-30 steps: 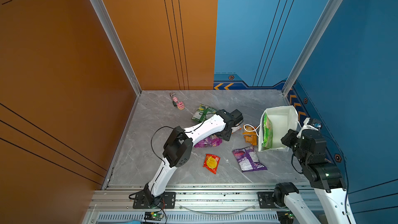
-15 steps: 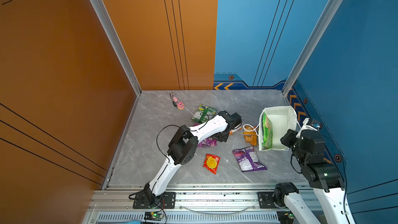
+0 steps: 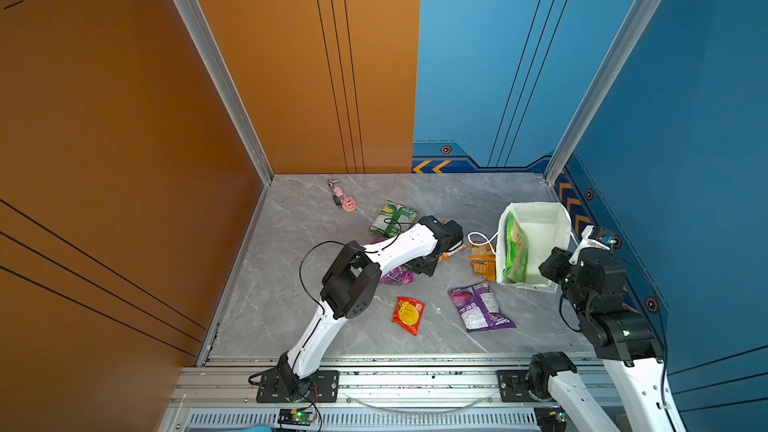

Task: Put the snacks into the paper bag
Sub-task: 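Grasp the purple LOT100 grape bag with the left gripper, then lift the grape bag with the left gripper and carry it over the paper bag, then lower the grape bag beside the Lay's bag and open the left gripper, then withdraw the left gripper from the paper bag toward the green tea-snack bag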

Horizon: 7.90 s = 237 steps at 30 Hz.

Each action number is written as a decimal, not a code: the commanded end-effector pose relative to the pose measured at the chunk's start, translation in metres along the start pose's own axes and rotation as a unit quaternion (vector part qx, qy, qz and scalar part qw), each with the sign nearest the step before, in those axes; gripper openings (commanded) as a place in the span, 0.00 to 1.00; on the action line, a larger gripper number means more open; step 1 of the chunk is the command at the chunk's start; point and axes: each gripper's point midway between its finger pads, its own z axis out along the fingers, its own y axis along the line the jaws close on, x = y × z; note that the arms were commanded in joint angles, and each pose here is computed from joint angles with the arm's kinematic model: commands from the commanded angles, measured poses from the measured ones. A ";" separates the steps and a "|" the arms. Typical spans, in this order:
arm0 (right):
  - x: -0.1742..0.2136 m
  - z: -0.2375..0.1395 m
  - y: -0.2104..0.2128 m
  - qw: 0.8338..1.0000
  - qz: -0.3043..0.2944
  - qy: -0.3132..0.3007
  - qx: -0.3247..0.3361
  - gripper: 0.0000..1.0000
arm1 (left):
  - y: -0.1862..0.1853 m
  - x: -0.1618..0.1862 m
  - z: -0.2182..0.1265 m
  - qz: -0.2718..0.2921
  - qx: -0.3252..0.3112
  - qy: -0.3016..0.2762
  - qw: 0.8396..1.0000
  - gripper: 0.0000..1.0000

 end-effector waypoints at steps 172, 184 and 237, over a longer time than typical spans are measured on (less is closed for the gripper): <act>0.011 0.025 0.061 0.978 0.082 0.133 -0.138 0.00 | -0.164 -0.095 -0.254 -0.043 0.423 -0.235 0.874 0.00; 0.010 0.024 0.058 0.980 0.078 0.127 -0.130 0.00 | -0.157 -0.097 -0.260 -0.047 0.426 -0.240 0.871 0.05; 0.007 0.033 0.042 0.988 0.066 0.113 -0.082 0.00 | 0.179 -0.011 -0.064 -0.478 0.352 -0.297 0.748 0.69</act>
